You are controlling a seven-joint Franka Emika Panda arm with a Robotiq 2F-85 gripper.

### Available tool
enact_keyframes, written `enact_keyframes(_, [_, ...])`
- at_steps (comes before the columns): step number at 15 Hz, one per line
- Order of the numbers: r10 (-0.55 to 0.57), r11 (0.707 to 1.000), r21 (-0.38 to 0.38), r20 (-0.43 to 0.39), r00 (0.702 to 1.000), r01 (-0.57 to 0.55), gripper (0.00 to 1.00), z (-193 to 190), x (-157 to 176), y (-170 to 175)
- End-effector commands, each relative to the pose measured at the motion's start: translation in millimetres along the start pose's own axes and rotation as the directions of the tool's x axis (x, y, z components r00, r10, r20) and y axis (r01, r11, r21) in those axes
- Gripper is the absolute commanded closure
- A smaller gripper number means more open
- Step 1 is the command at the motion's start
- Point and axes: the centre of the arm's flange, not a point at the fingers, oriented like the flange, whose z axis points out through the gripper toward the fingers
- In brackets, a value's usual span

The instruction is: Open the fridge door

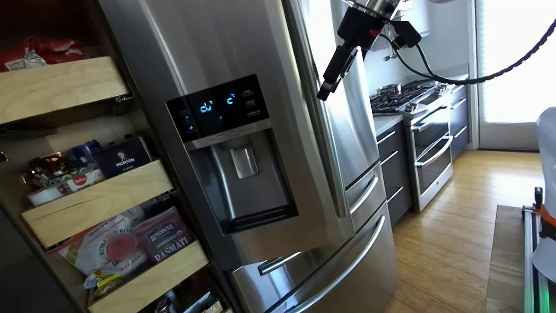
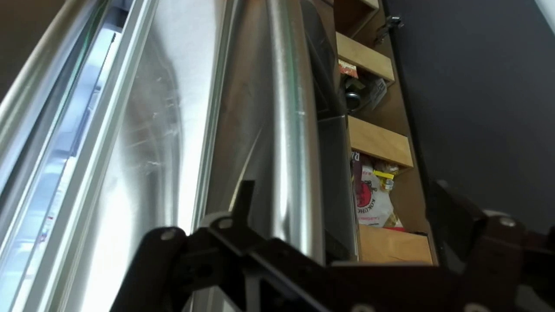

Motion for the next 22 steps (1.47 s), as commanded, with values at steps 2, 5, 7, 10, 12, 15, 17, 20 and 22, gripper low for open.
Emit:
enact_keyframes(2, [0.013,1.000,0.027,-0.073,0.997,-0.011,0.00,-30.1,-8.2,30.1])
enact_keyframes(5, [0.020,1.000,0.007,-0.062,0.998,-0.020,0.00,-29.9,1.4,26.8])
enact_keyframes(7, [0.021,1.000,0.009,-0.064,0.998,-0.021,0.00,-31.5,0.3,28.4])
enact_keyframes(10, [-0.010,0.993,0.113,-0.135,0.991,0.026,0.00,-7.9,8.5,27.0])
enact_keyframes(12, [-0.054,0.991,0.113,-0.180,0.982,0.075,0.00,0.6,14.7,27.5])
enact_keyframes(15, [-0.075,0.993,0.082,-0.140,0.987,0.087,0.00,6.5,11.6,35.0])
enact_keyframes(17, [-0.081,0.991,0.097,-0.140,0.987,0.095,0.00,5.9,9.8,37.6])
enact_keyframes(20, [-0.119,0.989,0.064,-0.162,0.980,0.130,0.00,5.9,10.7,44.8])
enact_keyframes(22, [-0.098,0.992,0.063,-0.146,0.984,0.108,0.00,5.2,10.8,48.9])
